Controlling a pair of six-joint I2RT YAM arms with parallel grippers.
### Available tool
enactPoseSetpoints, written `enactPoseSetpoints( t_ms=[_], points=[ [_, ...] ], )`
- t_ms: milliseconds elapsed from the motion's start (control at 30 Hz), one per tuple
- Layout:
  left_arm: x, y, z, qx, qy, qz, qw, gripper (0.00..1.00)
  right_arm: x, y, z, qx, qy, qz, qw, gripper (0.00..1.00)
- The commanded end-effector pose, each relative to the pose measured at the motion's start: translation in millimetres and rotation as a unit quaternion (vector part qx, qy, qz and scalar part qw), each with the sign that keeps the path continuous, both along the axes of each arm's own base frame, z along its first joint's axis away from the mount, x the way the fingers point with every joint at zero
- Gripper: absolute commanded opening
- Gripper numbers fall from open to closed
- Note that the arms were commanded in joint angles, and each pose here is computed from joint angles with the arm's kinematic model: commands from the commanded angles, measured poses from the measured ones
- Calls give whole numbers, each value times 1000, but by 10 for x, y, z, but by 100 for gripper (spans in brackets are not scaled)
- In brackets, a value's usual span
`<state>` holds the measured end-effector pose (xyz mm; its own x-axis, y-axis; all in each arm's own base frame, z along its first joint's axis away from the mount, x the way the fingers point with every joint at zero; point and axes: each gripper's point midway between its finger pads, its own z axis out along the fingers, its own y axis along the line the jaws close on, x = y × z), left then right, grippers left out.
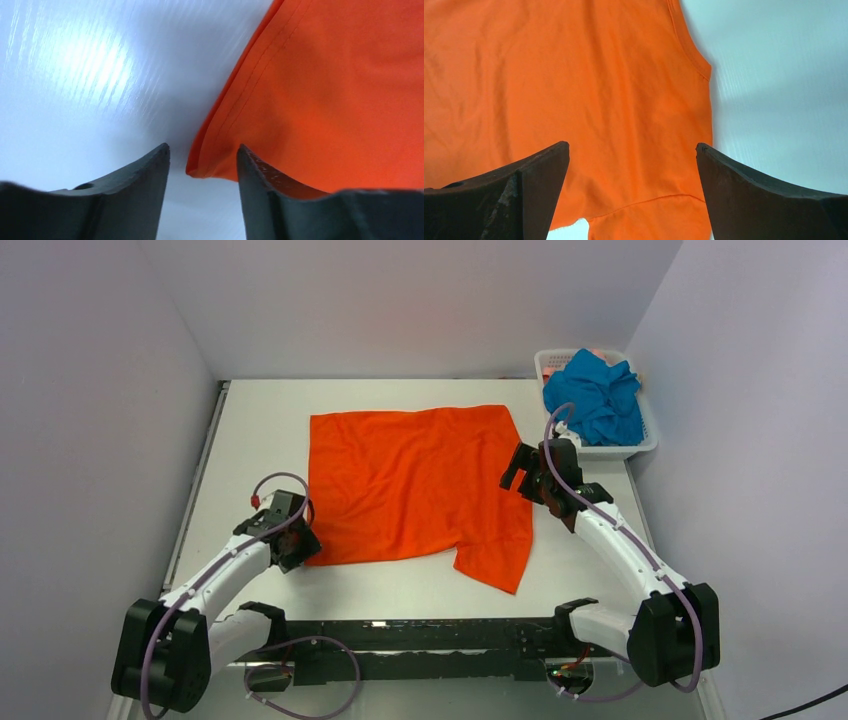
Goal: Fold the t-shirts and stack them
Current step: Flatten out the tshirt
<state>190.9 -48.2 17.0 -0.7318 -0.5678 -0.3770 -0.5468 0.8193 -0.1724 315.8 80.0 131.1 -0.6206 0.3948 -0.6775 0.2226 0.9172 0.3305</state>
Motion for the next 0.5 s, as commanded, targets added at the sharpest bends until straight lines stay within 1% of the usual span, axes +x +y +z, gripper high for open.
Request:
enactPoseSetpoints(
  t_ms=[0, 67, 100, 133, 167, 200, 267, 333, 467],
  points=[
    [119, -49, -80, -13, -10, 12, 1000, 50, -144, -14, -93, -3, 30, 4, 1000, 99],
    [137, -123, -110, -29, -9, 0, 1000, 40, -206, -63, -126, -14, 42, -2, 999, 99],
    [148, -162, -126, -38, -10, -8, 999, 33, -232, -91, -134, -19, 46, -6, 999, 99],
    [149, -207, -141, -48, -9, -16, 999, 21, -262, -124, -142, -25, 50, -11, 998, 99],
    [142, -239, -162, -54, -5, -27, 998, 4, -301, -158, -155, -30, 58, -19, 998, 99],
    [135, -256, -174, -57, -3, -33, 998, 0, -345, -198, -164, -36, 65, -27, 997, 98],
    [121, -243, -176, -52, 1, -37, 998, 0, -457, -236, -185, -42, 89, -34, 995, 96],
    [116, -214, -143, -45, -1, -36, 998, 0, -616, -174, -237, -39, 122, -11, 992, 94],
    [184, -188, 37, -40, -37, -40, 998, 0, -1078, -59, -400, -57, 201, 1, 978, 92]
  ],
)
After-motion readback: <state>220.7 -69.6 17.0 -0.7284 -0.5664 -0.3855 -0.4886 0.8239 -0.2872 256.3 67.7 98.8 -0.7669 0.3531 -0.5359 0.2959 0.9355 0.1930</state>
